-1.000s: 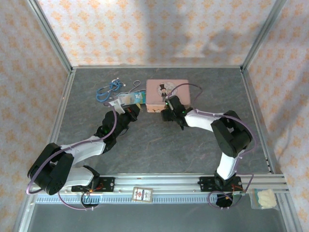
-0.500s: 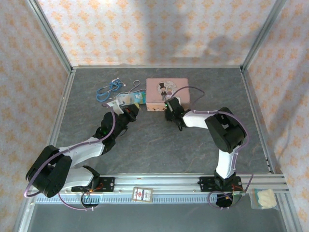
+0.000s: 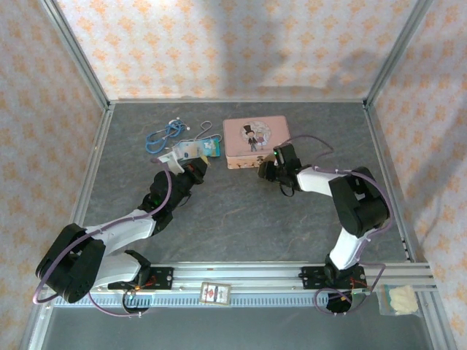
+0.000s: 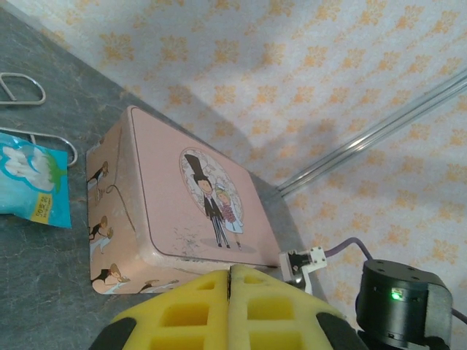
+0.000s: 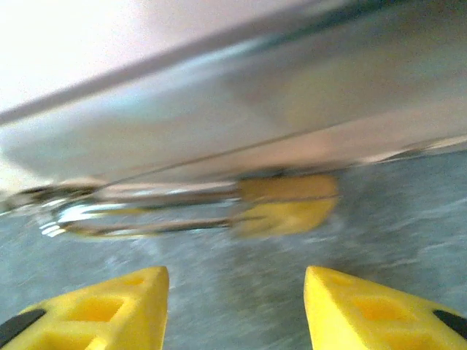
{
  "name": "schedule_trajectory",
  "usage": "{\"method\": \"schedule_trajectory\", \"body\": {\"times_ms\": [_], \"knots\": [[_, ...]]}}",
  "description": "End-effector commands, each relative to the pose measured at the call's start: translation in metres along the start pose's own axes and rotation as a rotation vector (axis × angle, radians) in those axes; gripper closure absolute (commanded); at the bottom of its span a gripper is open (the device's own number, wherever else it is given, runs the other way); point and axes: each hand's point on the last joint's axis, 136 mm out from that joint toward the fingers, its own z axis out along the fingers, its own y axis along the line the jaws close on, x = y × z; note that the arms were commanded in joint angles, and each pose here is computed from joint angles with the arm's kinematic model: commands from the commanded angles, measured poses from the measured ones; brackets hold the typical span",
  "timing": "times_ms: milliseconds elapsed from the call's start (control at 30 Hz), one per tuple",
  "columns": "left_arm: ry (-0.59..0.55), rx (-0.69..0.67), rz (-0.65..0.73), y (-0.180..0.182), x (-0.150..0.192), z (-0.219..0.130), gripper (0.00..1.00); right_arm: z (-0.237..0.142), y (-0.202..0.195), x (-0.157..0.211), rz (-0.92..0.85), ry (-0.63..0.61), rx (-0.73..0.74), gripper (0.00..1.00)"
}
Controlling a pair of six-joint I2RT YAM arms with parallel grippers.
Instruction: Unlock the padlock with the key
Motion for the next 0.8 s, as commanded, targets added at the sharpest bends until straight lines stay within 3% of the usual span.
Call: {"method": "schedule_trajectory", "body": {"times_ms": [0, 100, 333, 767], "knots": [[-0.041, 0.015, -0.002, -0.003, -0.011, -0.005, 1.0, -0.017, 0.043, 0.005, -0.06, 0.066, -0.206, 0.39], [-0.045, 0.013, -0.001, -0.003, -0.013, -0.005, 1.0, -0.026, 0.053, 0.004, -0.1, 0.097, -0.236, 0.35], [-0.05, 0.016, -0.003, -0.004, -0.015, -0.005, 1.0, -0.04, 0.01, -0.047, -0.288, -0.112, 0.103, 0.31], [-0.039, 0.019, -0.017, -0.003, -0.012, 0.0, 1.0, -0.004, 0.016, -0.057, -0.457, -0.203, 0.243, 0.29]]}}
